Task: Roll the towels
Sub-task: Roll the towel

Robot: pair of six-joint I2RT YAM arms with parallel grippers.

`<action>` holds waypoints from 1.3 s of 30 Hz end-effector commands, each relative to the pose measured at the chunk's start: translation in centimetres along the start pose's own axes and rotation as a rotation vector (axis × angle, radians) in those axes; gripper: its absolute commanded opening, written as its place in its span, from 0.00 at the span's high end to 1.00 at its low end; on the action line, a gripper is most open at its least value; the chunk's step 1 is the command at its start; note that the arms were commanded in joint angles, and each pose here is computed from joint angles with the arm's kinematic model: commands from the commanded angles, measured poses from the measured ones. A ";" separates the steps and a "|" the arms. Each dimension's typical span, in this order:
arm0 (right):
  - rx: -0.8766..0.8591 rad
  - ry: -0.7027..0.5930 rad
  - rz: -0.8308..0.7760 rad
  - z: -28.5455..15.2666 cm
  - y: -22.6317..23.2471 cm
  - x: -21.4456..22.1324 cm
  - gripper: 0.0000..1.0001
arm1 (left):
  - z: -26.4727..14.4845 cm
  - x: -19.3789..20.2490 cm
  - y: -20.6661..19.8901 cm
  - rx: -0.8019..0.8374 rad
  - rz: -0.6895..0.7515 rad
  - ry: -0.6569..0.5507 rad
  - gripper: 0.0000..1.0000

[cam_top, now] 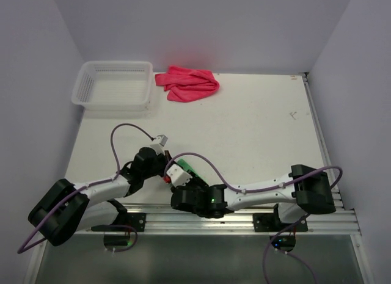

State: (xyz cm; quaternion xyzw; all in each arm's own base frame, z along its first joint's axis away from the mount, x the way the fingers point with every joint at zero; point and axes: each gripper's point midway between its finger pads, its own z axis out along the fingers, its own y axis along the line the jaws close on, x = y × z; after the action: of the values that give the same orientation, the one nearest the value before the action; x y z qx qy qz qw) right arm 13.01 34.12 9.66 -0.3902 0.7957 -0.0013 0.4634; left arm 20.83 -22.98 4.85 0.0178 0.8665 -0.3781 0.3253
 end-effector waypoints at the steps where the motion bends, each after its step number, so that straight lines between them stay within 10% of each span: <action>1: -0.149 -0.026 0.208 -0.4 0.4 -1.5 0.49 | -0.6 3.3 3.1 -0.106 -0.025 0.084 1.00; 18: -0.473 0.140 0.655 4.4 -1.0 1.3 0.37 | -1.4 4.2 3.8 -0.116 -0.036 0.086 1.00; 39: -0.311 0.150 0.392 4.3 0.0 4.5 0.67 | -2.2 0.4 3.3 -0.203 -0.036 -0.013 0.98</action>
State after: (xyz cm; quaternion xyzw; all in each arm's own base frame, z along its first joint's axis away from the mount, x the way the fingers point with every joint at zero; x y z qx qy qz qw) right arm 15.89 33.92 4.41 -0.2527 0.8854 0.2442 0.3043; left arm 19.99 -21.46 5.11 -0.0058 0.8700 -0.3628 0.3338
